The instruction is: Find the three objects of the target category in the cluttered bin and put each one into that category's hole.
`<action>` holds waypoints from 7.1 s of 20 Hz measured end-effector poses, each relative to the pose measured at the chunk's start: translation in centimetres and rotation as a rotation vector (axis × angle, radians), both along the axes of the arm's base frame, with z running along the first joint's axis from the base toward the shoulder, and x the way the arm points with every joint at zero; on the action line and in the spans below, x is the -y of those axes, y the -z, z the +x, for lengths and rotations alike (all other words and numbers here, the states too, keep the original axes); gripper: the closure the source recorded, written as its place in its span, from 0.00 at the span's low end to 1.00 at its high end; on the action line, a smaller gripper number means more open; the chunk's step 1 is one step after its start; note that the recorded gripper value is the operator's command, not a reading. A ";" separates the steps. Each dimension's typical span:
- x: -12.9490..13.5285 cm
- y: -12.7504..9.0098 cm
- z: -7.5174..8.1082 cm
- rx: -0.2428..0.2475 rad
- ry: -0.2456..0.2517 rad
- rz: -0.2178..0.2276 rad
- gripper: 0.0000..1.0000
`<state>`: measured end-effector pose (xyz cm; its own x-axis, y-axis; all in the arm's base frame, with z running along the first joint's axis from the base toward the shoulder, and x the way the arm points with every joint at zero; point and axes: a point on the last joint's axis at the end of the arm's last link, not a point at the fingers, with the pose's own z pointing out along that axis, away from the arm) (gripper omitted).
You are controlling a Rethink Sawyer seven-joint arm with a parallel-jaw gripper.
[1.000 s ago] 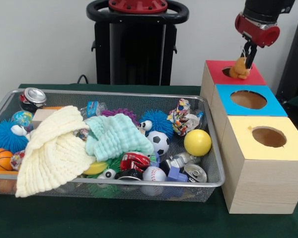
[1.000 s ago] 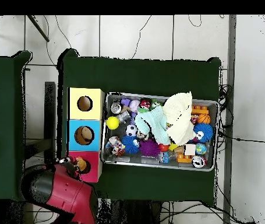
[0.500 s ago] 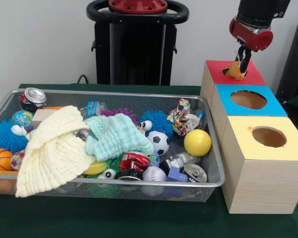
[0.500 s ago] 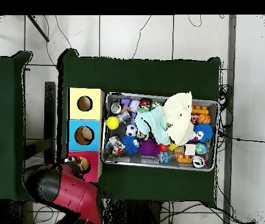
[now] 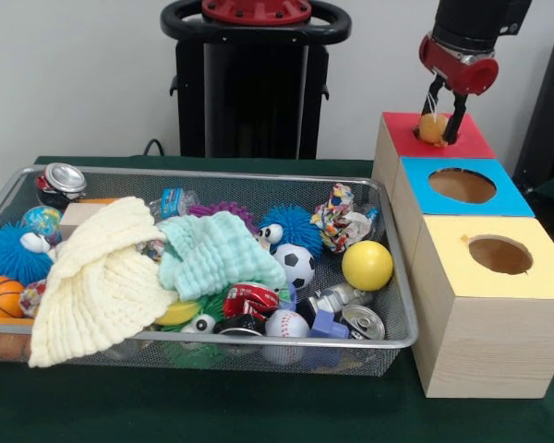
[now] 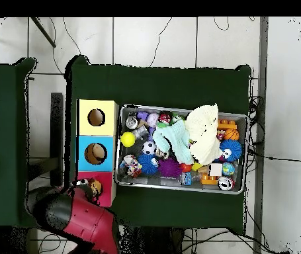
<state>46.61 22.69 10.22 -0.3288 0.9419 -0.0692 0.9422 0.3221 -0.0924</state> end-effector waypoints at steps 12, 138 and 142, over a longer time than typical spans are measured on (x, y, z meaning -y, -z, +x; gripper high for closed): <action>0.9 0.4 -0.2 0.012 0.012 -0.015 0.00; 43.0 11.1 14.6 0.104 -0.204 0.140 0.00; 42.4 11.9 14.8 0.126 -0.227 0.134 0.00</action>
